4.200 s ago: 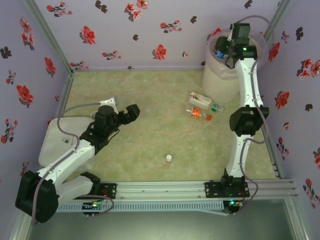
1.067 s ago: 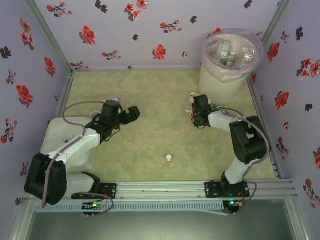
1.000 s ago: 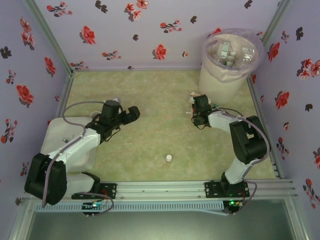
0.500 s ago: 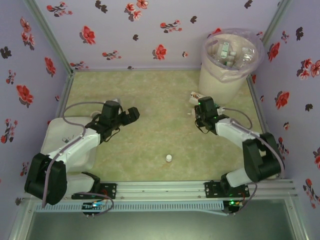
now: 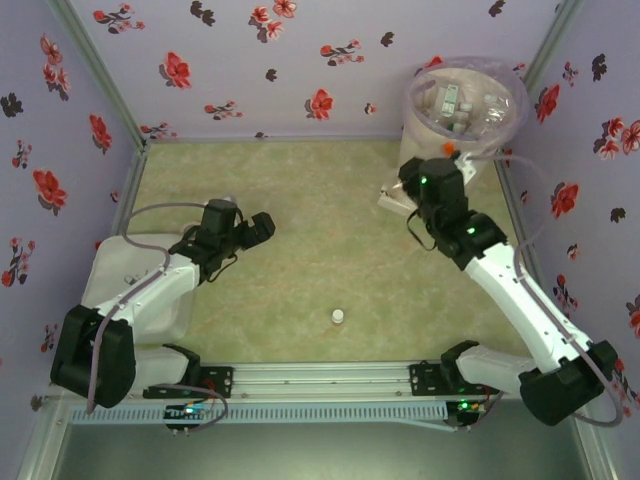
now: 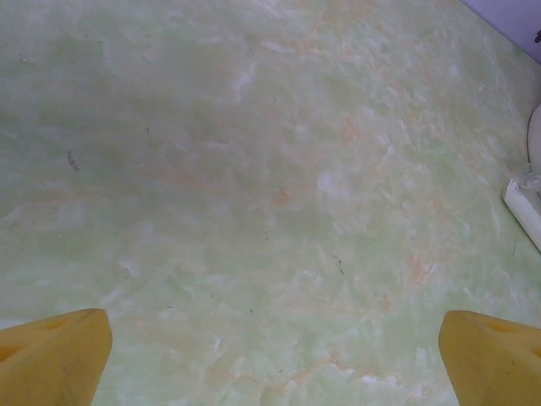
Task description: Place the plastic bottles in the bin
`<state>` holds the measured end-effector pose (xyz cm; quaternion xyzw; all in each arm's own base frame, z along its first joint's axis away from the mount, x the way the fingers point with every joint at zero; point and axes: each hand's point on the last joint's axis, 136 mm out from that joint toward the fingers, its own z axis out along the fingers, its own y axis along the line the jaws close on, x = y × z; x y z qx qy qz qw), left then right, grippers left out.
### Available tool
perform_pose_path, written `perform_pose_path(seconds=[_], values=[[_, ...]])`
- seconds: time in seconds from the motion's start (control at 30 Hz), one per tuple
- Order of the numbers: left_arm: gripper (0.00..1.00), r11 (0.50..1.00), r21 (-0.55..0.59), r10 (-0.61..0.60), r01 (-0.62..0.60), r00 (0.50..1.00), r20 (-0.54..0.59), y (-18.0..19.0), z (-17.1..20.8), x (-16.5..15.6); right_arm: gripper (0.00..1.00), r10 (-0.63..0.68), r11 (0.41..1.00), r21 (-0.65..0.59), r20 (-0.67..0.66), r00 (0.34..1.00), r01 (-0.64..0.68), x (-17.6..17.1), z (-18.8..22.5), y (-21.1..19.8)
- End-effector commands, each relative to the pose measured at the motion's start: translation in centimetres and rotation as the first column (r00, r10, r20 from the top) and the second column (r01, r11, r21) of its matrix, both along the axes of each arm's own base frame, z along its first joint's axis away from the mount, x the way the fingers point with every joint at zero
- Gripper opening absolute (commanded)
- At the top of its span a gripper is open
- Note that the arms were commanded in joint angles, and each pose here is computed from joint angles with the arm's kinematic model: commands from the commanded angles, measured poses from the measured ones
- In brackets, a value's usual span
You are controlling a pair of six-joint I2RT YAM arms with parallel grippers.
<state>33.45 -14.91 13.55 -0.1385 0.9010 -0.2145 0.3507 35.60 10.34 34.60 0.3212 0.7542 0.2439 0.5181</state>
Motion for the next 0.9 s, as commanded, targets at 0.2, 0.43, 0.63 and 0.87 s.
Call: perform_pose_path(seconds=[0.2, 0.43, 0.63, 0.87], values=[[1.00, 0.999, -0.029, 0.017, -0.016, 0.999, 0.027, 0.3, 1.9, 0.0, 0.14, -0.040, 0.927, -0.371, 0.054, 0.998, 0.057, 9.1, 9.4, -9.7], [1.00, 0.997, 0.070, 0.022, -0.024, 0.999, 0.035, 2.2, 2.9, -1.4, 0.15, -0.075, 0.863, -0.504, -0.076, 0.994, 0.026, 17.5, 7.7, -13.7], [1.00, 0.990, 0.141, -0.011, 0.005, 0.999, 0.042, 3.0, 4.1, -2.4, 0.10, -0.066, 0.866, -0.499, -0.136, 0.988, -0.011, 22.2, 3.6, -15.1], [1.00, 0.983, 0.183, -0.035, 0.023, 0.997, 0.062, 3.5, 5.3, -2.6, 0.29, -0.071, 0.883, -0.466, -0.252, 0.965, -0.056, 23.0, -1.4, -16.0]])
